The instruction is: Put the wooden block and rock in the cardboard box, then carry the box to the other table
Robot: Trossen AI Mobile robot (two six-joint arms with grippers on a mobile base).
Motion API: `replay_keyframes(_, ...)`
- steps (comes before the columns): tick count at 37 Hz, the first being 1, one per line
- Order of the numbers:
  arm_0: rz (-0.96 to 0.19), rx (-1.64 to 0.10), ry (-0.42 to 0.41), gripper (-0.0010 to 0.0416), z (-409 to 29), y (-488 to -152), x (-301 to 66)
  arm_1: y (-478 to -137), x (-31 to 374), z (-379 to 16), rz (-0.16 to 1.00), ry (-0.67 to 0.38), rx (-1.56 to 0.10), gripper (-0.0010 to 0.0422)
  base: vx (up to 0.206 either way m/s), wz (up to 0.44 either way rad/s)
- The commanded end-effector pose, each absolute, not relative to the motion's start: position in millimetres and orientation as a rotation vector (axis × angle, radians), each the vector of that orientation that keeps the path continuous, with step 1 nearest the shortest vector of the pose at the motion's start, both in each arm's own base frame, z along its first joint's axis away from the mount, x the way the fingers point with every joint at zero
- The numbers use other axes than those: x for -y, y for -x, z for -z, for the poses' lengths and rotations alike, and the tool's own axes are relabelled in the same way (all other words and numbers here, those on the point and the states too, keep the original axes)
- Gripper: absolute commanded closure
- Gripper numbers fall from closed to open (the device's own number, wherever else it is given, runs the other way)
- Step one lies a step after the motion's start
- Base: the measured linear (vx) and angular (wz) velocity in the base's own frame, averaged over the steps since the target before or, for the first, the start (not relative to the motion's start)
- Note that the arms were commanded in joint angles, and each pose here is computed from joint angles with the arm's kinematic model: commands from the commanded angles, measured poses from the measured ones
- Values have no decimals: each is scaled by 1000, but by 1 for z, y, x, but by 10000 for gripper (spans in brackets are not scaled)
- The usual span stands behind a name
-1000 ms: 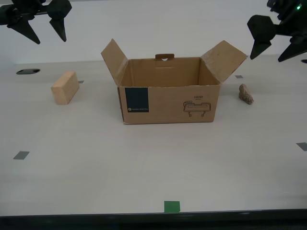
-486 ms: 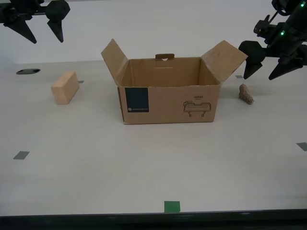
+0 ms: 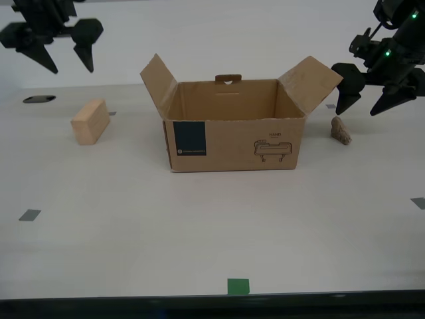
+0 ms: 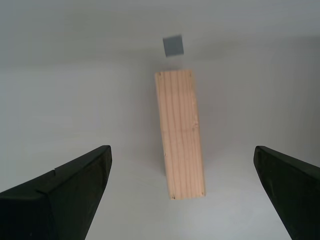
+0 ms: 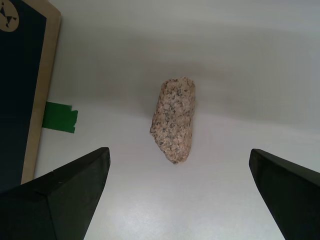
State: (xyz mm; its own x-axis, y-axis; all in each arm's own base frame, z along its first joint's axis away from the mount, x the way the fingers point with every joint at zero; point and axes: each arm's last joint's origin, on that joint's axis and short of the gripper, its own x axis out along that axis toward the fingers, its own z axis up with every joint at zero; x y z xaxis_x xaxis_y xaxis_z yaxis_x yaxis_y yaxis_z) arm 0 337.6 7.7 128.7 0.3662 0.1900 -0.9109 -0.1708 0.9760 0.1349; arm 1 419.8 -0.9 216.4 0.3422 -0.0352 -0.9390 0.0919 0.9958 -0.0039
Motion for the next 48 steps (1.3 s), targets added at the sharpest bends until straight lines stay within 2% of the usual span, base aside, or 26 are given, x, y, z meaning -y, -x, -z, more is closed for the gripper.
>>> replay_keyframes(1,-237,-1173,-17,16,-129,-337,-8,-425,1,-194,85,-52,-1273,23,0,0)
replay_keyframes(10,-238,-1175,-17,16,-129,-337,-8,-435,3,-152,127,-18,-1357,23,0,0)
replay_keyframes(19,-240,-1182,-15,16,-124,-338,-8,-439,4,-125,125,-1,-1398,23,0,0)
replay_keyframes(29,-254,-1223,-1,17,-99,-342,-8,-445,4,-126,117,3,-1341,23,0,0)
replay_keyframes(48,-244,-1186,9,16,-90,-364,-8,-447,4,-125,108,11,-1314,23,0,0)
